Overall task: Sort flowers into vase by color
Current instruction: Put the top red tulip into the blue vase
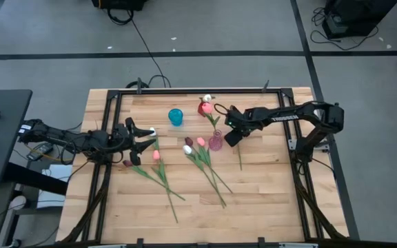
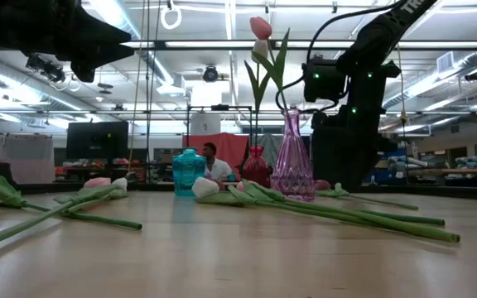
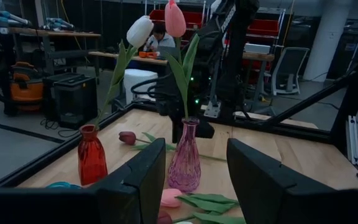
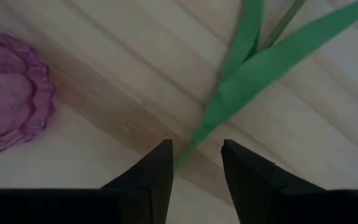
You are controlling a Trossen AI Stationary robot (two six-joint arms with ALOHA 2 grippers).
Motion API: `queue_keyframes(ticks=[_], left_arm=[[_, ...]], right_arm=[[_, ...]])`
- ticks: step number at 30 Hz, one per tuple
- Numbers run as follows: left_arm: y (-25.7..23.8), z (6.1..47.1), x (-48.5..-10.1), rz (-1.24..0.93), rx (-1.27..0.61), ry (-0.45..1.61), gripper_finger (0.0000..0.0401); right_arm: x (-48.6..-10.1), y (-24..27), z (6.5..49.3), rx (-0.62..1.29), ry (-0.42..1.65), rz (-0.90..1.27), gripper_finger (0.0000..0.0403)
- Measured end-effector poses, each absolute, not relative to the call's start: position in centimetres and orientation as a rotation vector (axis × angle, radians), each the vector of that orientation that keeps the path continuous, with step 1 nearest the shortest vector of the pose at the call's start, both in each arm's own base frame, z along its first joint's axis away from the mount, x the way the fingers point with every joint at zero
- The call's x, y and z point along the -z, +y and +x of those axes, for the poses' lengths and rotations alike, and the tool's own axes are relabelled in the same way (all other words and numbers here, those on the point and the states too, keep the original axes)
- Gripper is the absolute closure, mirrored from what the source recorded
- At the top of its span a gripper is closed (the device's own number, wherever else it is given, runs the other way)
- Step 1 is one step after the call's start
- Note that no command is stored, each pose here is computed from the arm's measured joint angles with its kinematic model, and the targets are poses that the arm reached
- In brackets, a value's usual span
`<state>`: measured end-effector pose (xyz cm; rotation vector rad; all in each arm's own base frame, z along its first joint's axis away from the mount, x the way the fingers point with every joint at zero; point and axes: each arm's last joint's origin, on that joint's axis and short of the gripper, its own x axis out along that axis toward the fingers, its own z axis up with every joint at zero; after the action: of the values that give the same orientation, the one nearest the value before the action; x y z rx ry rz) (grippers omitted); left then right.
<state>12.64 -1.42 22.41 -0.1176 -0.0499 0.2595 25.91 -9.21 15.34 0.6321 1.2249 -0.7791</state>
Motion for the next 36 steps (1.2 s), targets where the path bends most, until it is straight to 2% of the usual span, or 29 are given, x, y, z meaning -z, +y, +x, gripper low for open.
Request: queue_keyframes(ticks=[6, 13, 20, 28, 36], left_arm=[[-1.4, 12.6, -22.5, -0.119, -0.26, -0.054, 0.0225], [-1.4, 12.6, -22.4, -0.117, -0.26, -0.049, 0.0225], [-1.4, 12.6, -22.4, -0.117, -0.26, -0.048, 0.0225], [-1.4, 12.6, -22.4, -0.118, -0.26, -0.049, 0.0225], [-1.5, 12.7, -22.4, -0.122, -0.247, -0.049, 0.0225]], right_arm=[[-14.6, -9.2, 26.2, 0.797, 1.24, 0.629, 0.0262], [-12.8, -9.2, 26.8, 0.762, 1.3, 0.659, 0.0324], [-13.9, -9.2, 26.4, 0.737, 1.279, 0.613, 0.0393], [-17.3, -9.3, 24.6, 0.741, 1.225, 0.609, 0.0398], [-22.5, -8.4, 23.1, 0.671, 0.989, 0.555, 0.0398]])
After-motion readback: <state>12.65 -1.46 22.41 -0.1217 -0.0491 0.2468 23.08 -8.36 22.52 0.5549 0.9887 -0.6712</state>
